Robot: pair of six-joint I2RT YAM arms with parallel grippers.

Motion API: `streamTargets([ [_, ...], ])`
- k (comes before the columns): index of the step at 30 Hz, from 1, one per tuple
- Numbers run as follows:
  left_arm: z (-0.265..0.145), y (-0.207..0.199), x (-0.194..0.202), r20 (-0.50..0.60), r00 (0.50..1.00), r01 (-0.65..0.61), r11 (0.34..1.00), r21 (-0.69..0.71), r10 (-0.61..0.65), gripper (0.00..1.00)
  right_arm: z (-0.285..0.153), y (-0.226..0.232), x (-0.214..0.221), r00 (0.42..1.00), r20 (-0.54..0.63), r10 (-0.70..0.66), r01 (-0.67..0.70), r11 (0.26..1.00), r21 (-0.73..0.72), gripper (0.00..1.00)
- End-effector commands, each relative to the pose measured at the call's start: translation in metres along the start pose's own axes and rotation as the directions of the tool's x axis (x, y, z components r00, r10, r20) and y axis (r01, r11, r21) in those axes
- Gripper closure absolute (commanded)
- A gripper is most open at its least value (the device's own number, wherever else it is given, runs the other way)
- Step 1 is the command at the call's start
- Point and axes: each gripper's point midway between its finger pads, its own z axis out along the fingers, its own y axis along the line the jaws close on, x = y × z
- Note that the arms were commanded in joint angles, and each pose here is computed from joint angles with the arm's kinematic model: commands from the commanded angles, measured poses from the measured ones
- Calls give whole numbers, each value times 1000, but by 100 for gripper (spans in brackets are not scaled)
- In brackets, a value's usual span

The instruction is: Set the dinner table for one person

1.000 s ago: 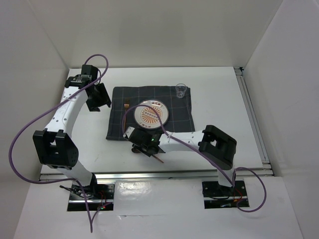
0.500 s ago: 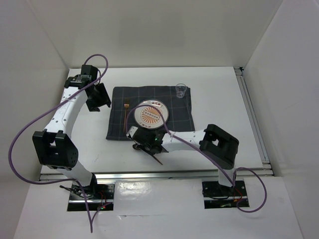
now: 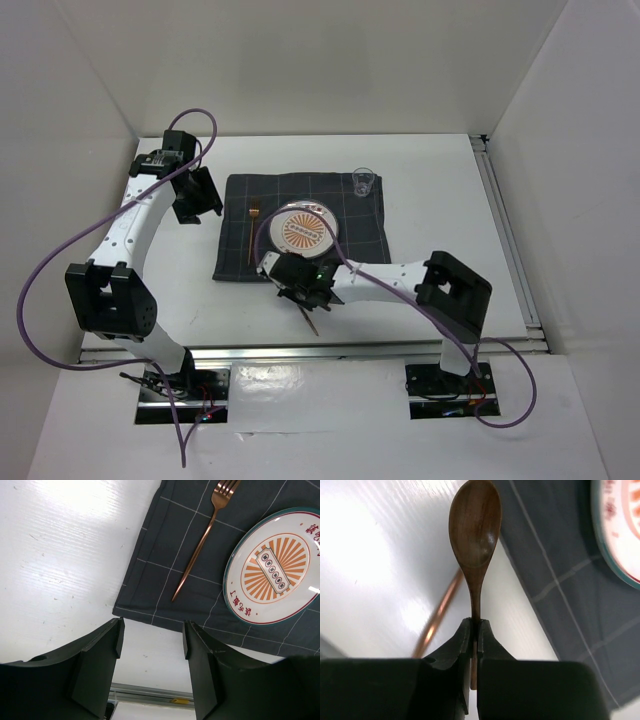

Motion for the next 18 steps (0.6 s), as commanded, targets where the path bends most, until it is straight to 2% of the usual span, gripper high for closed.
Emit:
streamTargets([
  [1,-12,0,-6,46,999,-1,1000,14,0,33,-55,-21,-36,994,107,-4,-1,999,41,100],
  [5,-8,0,-5,36,999,-1,1000,9,1,33,-83,-37,-29,994,104,31,-42,994,103,100],
  [8,-8,-1,-4,32,999,-1,1000,17,1,33,-86,-81,-4,969,52,242,-248,949,195,100],
  [11,-8,-4,-6,35,999,8,1000,30,-9,33,-81,-130,23,831,22,556,-542,798,265,100],
  [13,-10,-5,-8,43,999,8,999,34,-9,33,-74,-150,30,676,32,736,-719,650,244,100],
  [15,-12,-7,-11,51,999,8,999,39,-10,33,-60,-156,26,576,24,817,-806,563,183,100],
  [16,-12,-7,-11,51,999,8,999,39,-10,33,-59,-174,22,530,52,846,-839,515,173,100],
  [18,-12,-7,-11,51,999,8,999,39,-10,33,-43,-186,21,492,44,869,-862,480,165,100],
])
